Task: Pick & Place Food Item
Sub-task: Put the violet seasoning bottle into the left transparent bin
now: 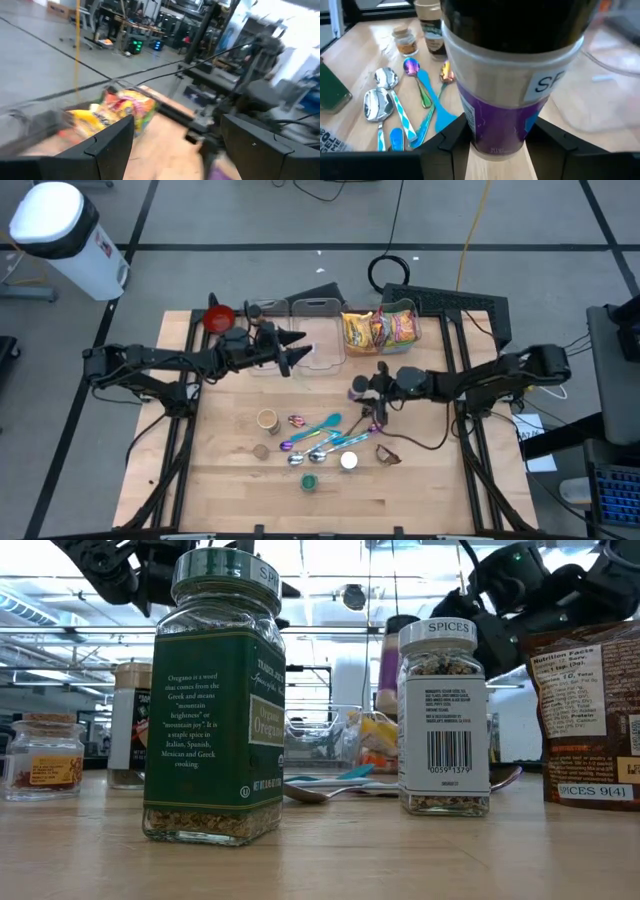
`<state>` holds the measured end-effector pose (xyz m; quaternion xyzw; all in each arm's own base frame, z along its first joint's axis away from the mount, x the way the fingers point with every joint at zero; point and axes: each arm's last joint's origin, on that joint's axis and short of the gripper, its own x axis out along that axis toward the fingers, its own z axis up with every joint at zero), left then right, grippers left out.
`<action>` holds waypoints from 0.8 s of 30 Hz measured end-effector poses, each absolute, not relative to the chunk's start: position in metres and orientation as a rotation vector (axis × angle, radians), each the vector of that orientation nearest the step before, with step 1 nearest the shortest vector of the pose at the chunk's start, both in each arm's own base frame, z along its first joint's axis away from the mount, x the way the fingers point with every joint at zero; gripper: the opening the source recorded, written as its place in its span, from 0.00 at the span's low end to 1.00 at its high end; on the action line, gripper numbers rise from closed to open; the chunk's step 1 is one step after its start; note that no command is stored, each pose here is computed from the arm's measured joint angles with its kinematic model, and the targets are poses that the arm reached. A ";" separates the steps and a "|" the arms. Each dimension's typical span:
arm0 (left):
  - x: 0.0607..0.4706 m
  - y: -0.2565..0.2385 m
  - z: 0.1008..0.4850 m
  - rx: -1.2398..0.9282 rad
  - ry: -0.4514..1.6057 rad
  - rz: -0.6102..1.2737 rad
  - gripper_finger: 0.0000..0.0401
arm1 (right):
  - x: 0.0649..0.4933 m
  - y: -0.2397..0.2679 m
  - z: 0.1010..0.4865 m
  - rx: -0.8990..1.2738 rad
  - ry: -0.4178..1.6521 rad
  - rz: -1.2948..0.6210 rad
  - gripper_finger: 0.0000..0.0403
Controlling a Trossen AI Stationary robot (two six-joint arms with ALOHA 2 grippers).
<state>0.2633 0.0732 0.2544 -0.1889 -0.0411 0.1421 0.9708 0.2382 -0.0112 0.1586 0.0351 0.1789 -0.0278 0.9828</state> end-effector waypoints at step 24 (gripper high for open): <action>0.406 0.034 0.274 -0.088 0.373 0.095 0.74 | 0.234 -0.012 0.154 0.142 0.433 -0.030 0.36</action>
